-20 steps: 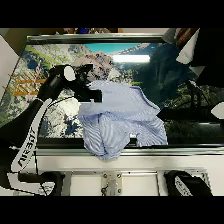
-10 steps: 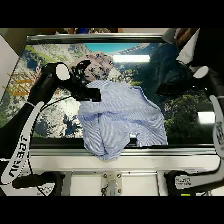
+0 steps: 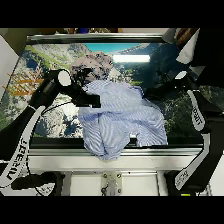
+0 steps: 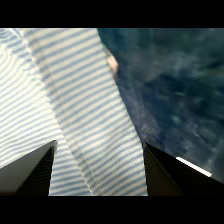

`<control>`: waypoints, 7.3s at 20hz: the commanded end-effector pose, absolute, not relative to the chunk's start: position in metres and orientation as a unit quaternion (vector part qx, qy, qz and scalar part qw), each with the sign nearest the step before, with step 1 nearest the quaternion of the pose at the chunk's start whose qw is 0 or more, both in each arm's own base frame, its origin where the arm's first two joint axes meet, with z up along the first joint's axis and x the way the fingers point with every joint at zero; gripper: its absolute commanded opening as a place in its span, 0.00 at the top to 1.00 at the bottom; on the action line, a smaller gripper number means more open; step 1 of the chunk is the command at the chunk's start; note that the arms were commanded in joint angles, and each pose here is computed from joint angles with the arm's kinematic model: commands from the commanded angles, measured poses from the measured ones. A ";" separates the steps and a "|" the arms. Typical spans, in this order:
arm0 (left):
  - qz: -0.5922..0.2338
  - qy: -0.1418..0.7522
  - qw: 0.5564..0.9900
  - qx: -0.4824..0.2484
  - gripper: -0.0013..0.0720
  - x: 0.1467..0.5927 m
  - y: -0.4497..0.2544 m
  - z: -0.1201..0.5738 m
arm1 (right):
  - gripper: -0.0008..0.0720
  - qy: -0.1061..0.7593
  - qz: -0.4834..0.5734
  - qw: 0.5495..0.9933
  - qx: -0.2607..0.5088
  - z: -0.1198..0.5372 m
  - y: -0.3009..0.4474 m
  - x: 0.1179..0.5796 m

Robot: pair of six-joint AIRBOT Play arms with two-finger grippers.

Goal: Fold the clothes and pants, and hang the long-sleeved shirts on hangers.

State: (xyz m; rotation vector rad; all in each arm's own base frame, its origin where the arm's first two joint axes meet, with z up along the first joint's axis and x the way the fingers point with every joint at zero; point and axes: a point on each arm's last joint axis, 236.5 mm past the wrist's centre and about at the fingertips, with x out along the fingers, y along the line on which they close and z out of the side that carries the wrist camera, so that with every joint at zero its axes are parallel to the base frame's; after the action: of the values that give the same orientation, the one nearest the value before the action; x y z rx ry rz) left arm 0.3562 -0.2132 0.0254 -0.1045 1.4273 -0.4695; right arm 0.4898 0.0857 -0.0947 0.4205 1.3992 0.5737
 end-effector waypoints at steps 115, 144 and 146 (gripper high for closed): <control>-0.224 0.634 0.719 -0.177 0.96 0.211 -0.211 0.043 | 0.97 0.685 0.055 0.727 -0.011 0.116 0.149 0.230; 0.123 0.524 0.829 0.152 0.01 0.444 0.124 -0.027 | 0.96 0.693 0.055 0.719 -0.016 0.110 0.152 0.230; 0.119 0.538 0.821 0.151 0.01 0.458 0.128 -0.052 | 0.96 0.693 0.055 0.718 -0.017 0.110 0.152 0.230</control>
State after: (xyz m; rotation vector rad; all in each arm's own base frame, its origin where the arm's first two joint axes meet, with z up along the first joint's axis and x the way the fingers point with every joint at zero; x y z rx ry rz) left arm 0.4394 0.1155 -0.0307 0.2473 1.1473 0.2597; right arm 0.2306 0.1518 0.1104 -0.0351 1.5296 0.1209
